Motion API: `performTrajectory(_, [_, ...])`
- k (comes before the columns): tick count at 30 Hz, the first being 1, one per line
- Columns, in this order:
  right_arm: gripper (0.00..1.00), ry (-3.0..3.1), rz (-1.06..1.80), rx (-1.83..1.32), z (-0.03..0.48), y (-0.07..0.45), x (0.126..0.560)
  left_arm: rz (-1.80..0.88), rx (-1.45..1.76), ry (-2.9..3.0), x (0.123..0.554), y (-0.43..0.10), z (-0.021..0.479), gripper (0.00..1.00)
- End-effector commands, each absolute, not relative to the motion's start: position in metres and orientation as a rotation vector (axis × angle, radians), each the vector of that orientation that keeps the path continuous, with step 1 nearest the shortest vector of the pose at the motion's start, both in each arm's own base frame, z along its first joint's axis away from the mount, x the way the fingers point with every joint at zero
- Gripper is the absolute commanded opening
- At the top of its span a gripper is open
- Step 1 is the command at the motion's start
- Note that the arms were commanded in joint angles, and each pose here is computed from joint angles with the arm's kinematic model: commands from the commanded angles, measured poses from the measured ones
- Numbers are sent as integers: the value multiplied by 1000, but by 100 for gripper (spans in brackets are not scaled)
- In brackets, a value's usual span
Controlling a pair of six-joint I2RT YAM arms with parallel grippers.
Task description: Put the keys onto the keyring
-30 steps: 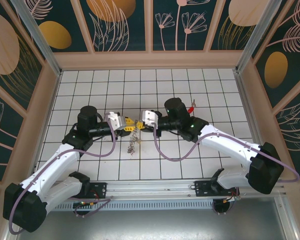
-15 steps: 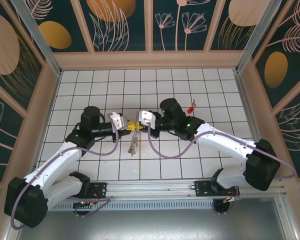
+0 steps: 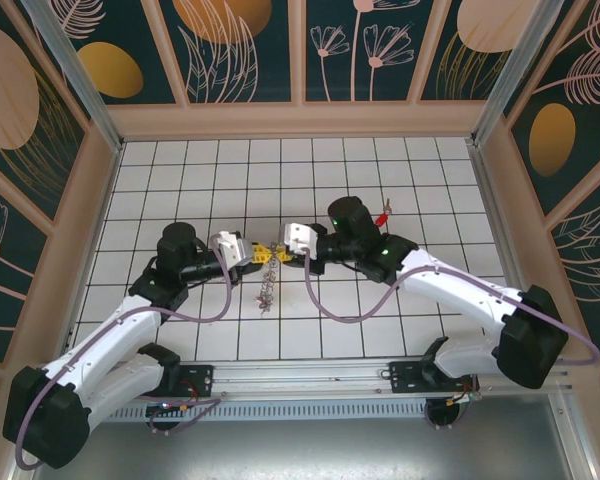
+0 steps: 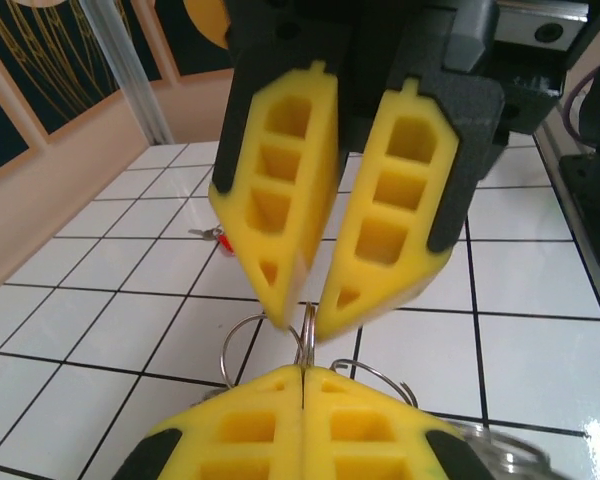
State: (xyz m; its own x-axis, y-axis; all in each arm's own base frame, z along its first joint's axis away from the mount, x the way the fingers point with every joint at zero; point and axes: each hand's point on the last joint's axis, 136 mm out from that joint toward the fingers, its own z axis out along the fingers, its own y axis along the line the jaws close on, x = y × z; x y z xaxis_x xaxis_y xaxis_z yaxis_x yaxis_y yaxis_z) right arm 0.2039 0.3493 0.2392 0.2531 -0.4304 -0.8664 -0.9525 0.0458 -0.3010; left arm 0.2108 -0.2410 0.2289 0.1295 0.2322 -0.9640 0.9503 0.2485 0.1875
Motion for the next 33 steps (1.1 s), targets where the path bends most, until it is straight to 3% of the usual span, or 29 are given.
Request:
performTrajectory(1, [25,1338,691,-1546,241,335,200,-802,1192,1225,204,-243,256,0])
performTrajectory(9, [35,1340,741,-1538,239,333,194,-822,1208,1208,201,-245,254,0])
performTrajectory(18, [24,1289,756,-1558,248,340,194,-849,1232,1211,198,-247,249,0])
performTrajectory(29, [24,1277,734,-1604,249,340,194,-868,1241,1205,196,-249,248,0])
performTrajectory(33, [28,1259,752,-1591,260,334,194,-866,1236,1206,197,-249,248,0])
